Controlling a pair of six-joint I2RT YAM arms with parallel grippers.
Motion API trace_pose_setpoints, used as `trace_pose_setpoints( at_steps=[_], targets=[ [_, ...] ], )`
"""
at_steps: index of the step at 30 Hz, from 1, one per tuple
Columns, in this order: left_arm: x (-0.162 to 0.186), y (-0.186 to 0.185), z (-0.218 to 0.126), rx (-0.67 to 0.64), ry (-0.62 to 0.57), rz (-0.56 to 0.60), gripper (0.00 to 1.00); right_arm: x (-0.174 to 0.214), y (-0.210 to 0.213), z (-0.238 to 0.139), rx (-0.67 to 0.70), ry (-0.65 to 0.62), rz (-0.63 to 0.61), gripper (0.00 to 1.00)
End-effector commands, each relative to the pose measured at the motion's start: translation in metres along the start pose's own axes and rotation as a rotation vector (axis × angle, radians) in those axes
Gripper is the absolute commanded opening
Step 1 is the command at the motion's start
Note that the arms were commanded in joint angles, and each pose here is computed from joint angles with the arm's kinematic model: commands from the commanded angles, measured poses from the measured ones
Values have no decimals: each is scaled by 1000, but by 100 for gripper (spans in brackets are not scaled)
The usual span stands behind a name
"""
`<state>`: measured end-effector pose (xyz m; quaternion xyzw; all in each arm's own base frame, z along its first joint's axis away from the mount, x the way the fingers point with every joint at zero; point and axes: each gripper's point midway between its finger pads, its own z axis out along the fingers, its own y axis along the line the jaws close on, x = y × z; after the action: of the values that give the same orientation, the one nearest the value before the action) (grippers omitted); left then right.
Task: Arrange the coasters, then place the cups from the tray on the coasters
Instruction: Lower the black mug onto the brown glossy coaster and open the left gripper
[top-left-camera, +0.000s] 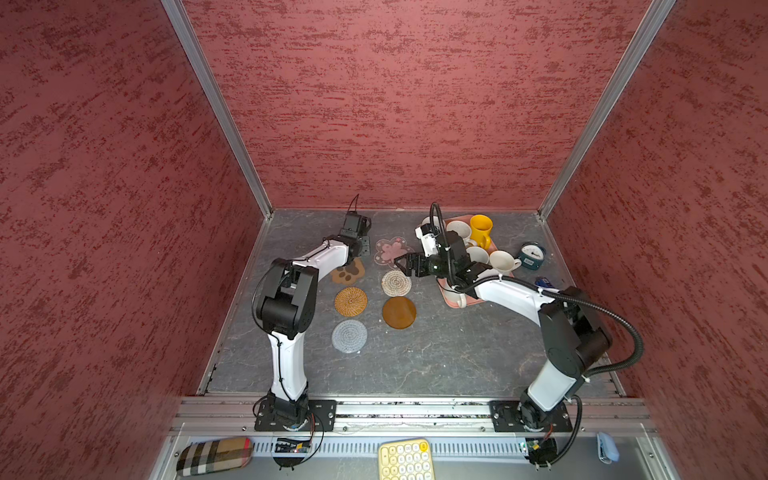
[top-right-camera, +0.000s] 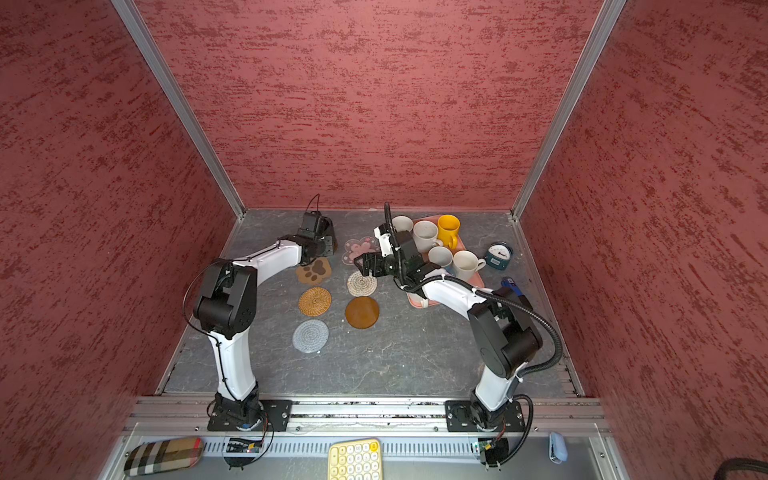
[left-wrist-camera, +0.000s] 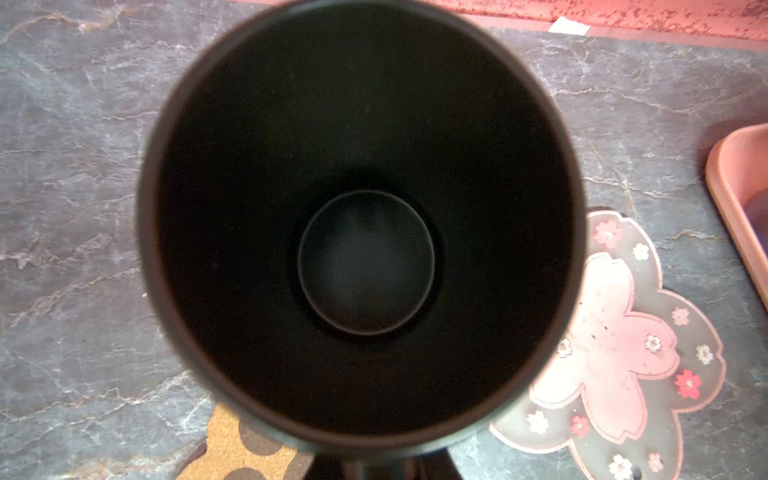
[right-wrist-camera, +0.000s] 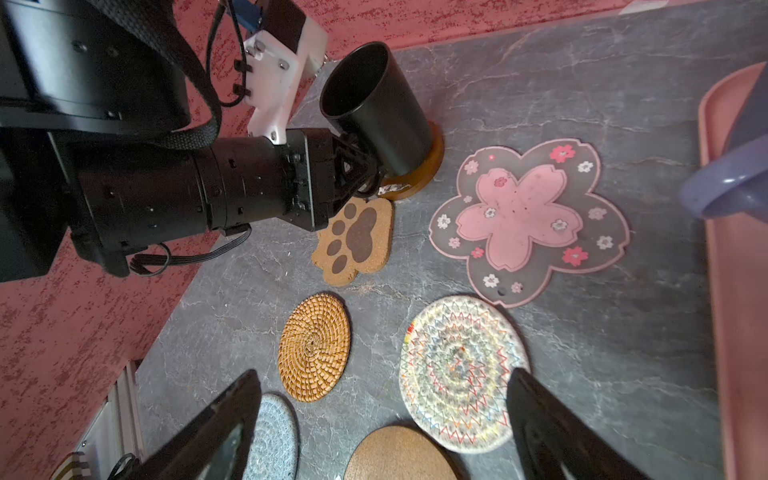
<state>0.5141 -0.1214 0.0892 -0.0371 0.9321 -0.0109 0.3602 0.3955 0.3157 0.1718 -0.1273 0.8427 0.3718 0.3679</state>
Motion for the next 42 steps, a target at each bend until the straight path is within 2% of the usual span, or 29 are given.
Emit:
trace_pose_setpoints(
  at_steps=[1, 23, 25, 30, 34, 42],
  targets=[
    [-37, -5, -3, 14, -115, -20, 0, -6, 2, 3, -4, -2, -22, 93],
    [-35, 3, 4, -6, -114, -30, 2, -4, 1, 1, 5, 3, -25, 93],
    [-33, 3, 5, -9, -109, -28, 12, -3, 1, 1, 4, 5, -25, 93],
    [-31, 4, 6, -16, -105, -28, 30, -4, 1, -2, 7, 1, -25, 93],
    [-30, 1, 5, -11, -101, -14, 47, -4, 2, -3, 6, -3, -27, 93],
    [-35, -2, -10, -11, -128, -3, 67, -7, 5, -14, 14, -19, -36, 93]
  ],
)
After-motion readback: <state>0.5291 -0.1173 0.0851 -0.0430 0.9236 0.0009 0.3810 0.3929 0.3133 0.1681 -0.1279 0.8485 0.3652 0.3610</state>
